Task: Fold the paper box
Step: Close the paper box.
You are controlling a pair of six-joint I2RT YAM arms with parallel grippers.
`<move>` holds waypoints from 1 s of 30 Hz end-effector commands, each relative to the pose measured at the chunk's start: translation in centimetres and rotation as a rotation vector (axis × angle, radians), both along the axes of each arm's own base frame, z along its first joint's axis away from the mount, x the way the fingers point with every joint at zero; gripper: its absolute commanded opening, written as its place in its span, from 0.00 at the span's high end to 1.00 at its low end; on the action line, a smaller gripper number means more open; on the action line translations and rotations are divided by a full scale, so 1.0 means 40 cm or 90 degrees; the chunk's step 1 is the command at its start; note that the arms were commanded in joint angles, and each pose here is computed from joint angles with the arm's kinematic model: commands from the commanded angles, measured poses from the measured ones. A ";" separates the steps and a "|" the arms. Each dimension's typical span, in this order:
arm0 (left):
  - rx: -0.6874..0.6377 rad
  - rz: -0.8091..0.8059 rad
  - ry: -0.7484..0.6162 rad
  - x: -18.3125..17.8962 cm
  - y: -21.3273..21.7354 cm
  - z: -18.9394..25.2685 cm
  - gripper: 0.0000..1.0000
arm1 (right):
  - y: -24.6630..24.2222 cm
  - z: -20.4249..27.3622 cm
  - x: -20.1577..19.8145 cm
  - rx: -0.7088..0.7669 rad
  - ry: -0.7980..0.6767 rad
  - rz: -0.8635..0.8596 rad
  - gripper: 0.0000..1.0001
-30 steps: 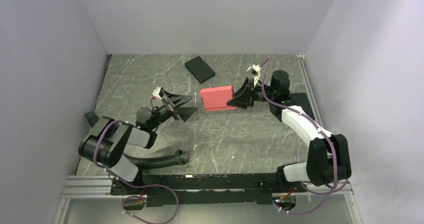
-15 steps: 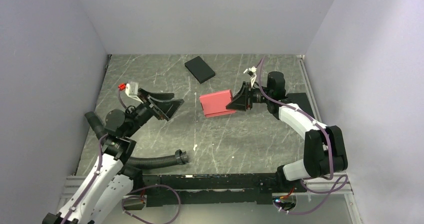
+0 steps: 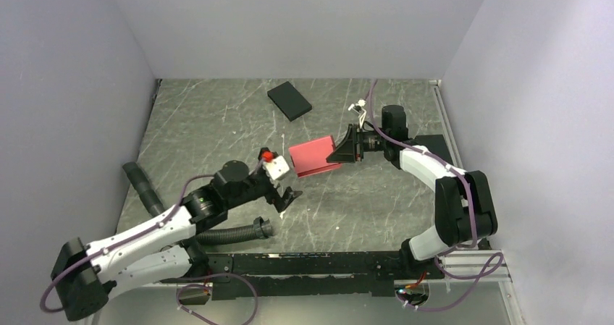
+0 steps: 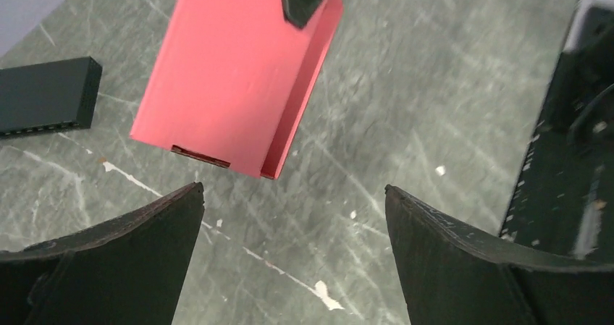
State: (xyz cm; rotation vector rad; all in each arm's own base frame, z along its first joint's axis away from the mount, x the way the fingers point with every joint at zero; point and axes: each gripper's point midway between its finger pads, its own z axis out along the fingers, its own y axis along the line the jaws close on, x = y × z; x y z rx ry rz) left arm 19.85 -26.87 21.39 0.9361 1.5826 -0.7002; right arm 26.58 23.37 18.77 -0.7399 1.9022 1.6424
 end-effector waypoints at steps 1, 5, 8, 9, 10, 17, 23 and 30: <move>0.045 0.041 -0.146 0.058 -0.006 0.029 0.00 | 0.006 0.025 -0.008 0.014 0.017 0.031 0.95; -0.132 0.118 -0.047 0.058 0.027 0.085 0.00 | 0.007 0.022 -0.013 0.017 0.025 0.033 0.95; -0.237 0.169 0.112 0.057 0.049 0.077 0.00 | 0.008 0.035 -0.014 0.024 0.024 0.036 0.95; -0.276 0.194 0.159 0.063 0.063 0.068 0.01 | 0.008 0.037 -0.015 0.026 0.023 0.037 0.95; -0.318 0.200 0.198 0.066 0.071 0.062 0.01 | 0.009 0.039 -0.016 0.027 0.024 0.037 0.95; -0.514 0.130 0.354 0.089 0.080 0.038 0.01 | 0.017 0.068 -0.034 0.038 0.015 0.052 0.95; -0.561 0.078 0.390 0.104 0.043 0.048 0.00 | 0.021 0.094 -0.045 0.047 0.013 0.059 0.95; -0.604 0.010 0.412 0.097 0.017 0.067 0.01 | 0.027 0.116 -0.050 0.057 0.023 0.067 0.96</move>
